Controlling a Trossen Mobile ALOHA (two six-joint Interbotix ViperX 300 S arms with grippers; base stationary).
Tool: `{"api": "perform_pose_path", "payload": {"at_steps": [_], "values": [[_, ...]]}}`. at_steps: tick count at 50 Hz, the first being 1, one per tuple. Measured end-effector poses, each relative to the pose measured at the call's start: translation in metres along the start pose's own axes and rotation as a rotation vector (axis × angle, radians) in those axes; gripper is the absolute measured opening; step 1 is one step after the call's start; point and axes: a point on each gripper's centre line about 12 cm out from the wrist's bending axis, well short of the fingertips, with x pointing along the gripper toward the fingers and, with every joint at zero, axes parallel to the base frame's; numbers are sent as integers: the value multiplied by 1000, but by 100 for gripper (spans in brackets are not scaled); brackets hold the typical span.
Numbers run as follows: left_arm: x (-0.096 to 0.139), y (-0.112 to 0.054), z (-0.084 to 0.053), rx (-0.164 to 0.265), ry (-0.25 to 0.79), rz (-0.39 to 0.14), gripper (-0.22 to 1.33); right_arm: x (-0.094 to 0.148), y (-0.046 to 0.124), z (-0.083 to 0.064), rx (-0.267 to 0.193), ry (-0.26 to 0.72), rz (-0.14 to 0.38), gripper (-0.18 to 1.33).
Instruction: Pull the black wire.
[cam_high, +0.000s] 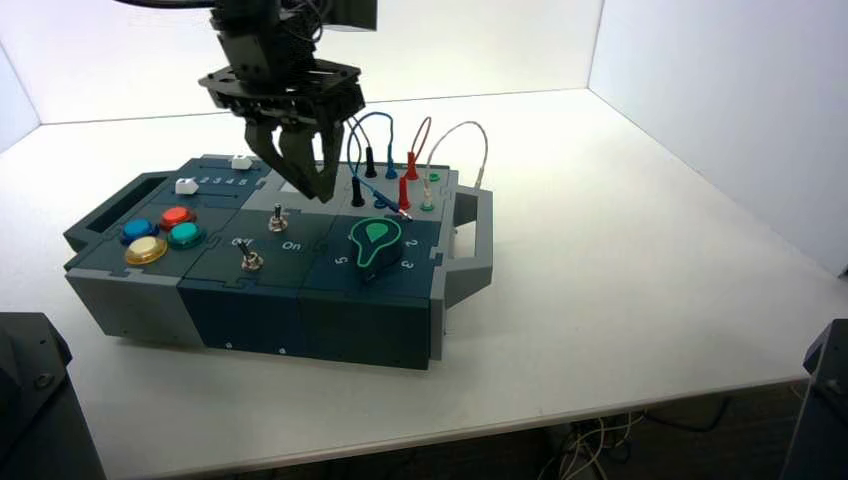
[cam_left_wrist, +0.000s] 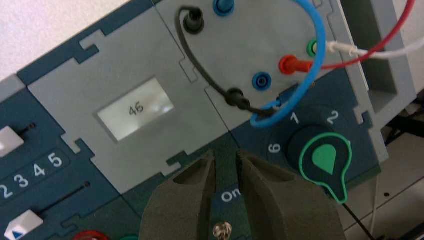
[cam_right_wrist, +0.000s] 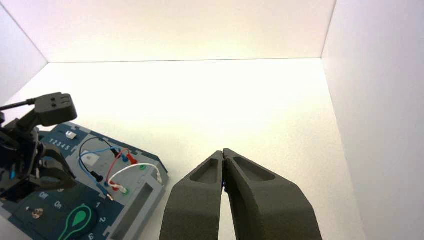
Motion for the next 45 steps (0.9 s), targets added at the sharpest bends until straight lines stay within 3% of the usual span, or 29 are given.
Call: {"api": "perform_pose_path", "payload": {"at_steps": [20,45], "values": [[4,-1,19,7,-21,1,51,0,0,0,0,2,0,-14],[18,-11,30,42,4,-3,52,0,0,0,0,2,0,-14]]}}
